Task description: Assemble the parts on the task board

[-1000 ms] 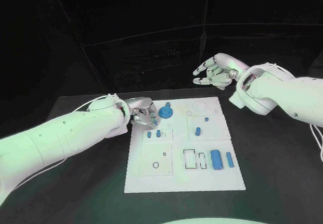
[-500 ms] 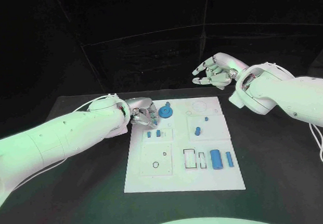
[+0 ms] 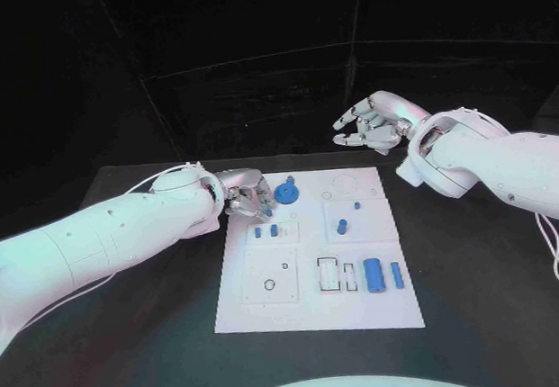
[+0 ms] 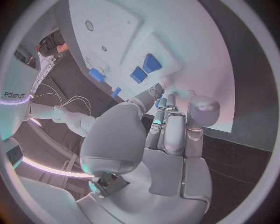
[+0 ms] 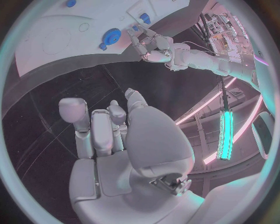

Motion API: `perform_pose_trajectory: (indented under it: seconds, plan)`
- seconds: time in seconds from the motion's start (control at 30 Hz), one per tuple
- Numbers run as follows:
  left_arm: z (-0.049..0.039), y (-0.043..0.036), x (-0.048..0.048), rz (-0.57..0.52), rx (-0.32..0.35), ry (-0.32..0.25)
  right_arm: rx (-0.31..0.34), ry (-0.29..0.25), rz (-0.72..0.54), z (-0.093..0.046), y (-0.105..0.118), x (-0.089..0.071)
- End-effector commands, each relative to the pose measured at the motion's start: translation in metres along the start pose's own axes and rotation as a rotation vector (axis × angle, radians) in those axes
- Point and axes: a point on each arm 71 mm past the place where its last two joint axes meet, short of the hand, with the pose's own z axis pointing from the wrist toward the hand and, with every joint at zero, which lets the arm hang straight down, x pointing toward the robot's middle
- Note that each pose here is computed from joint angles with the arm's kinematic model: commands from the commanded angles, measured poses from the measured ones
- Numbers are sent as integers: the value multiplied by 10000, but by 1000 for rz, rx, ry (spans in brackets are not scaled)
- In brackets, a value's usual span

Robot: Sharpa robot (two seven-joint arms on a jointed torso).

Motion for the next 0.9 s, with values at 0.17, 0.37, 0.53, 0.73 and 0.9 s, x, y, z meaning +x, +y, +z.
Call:
perform_pose_trajectory:
  seconds: [0.17,0.37,0.53,0.73,0.9]
  plan:
    - [-38,51,-27,0,-12,-19,11,13,-5,-3,-31,-21]
    - [-157,175,-92,-10,-25,-68,50,92,-61,-31,-126,-8]
    - [-317,315,-265,-218,4,-209,50,134,-169,-80,-208,-8]
    - [-492,389,-430,-653,113,-407,17,171,-332,-179,-264,84]
    - [-570,320,-488,-920,249,-483,14,197,-413,-256,-313,176]
